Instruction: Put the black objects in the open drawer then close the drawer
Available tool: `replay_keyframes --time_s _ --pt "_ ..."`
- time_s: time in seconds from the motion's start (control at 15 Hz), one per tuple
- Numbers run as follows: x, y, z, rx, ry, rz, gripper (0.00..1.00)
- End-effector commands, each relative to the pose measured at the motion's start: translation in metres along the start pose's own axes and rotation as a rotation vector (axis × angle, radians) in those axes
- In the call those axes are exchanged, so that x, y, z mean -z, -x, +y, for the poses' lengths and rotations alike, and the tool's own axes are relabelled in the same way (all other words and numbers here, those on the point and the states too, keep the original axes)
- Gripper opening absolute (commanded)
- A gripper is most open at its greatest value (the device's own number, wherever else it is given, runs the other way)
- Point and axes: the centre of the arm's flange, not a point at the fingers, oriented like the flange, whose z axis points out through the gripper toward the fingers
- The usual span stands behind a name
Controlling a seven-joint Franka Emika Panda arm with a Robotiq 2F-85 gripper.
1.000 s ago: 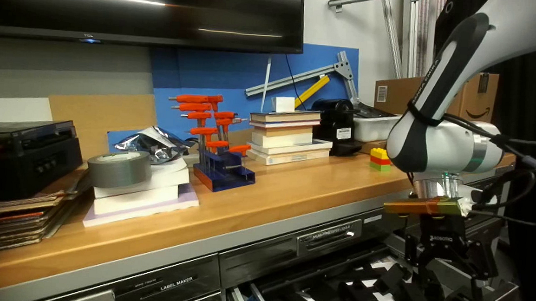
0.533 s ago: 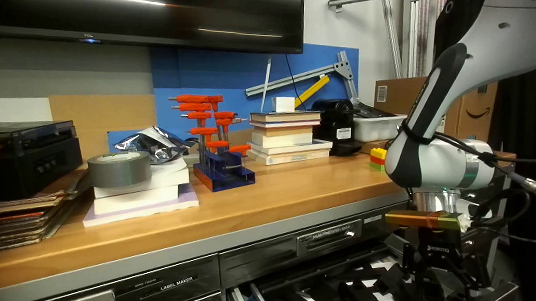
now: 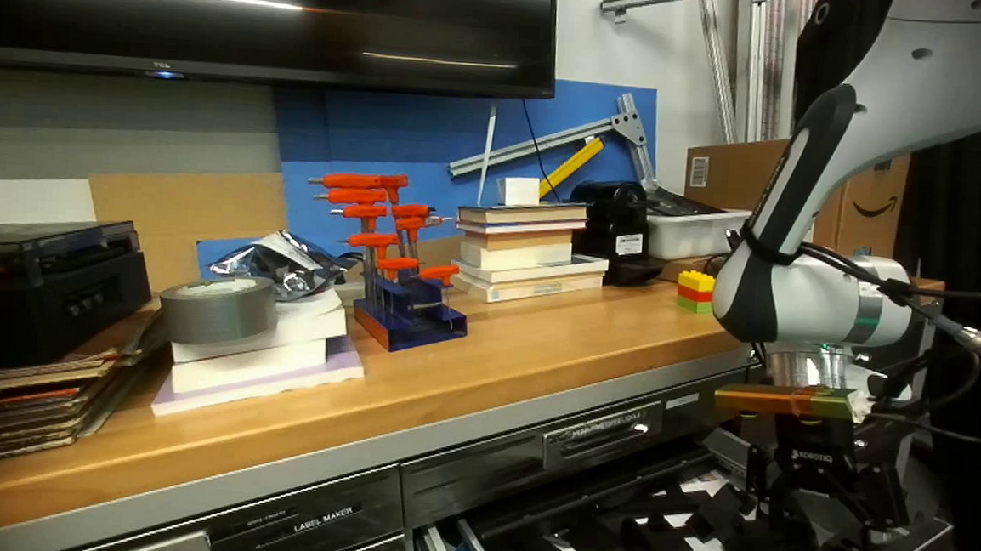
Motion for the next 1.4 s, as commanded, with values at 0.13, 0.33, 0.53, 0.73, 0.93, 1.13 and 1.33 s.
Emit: replay_keyframes --time_s 0.13,0.33,0.53,0.73,0.93,1.13,1.33 --pt "0.022 0.019 0.018 -0.006 -0.068 0.045 1.0" --pt "0.018 0.02 0.028 -0.067 -0.014 0.019 1.0" --pt "0.011 0.019 0.039 -0.15 0.047 -0.001 1.0" --pt "0.005 0.015 0.036 -0.169 0.085 -0.008 1.0" --pt "-0.004 0.008 0.032 -0.151 0.103 -0.029 1.0" --pt "-0.014 -0.003 0.028 -0.136 0.102 -0.04 1.0" --pt "-0.022 -0.015 0.025 -0.113 0.04 -0.034 1.0"
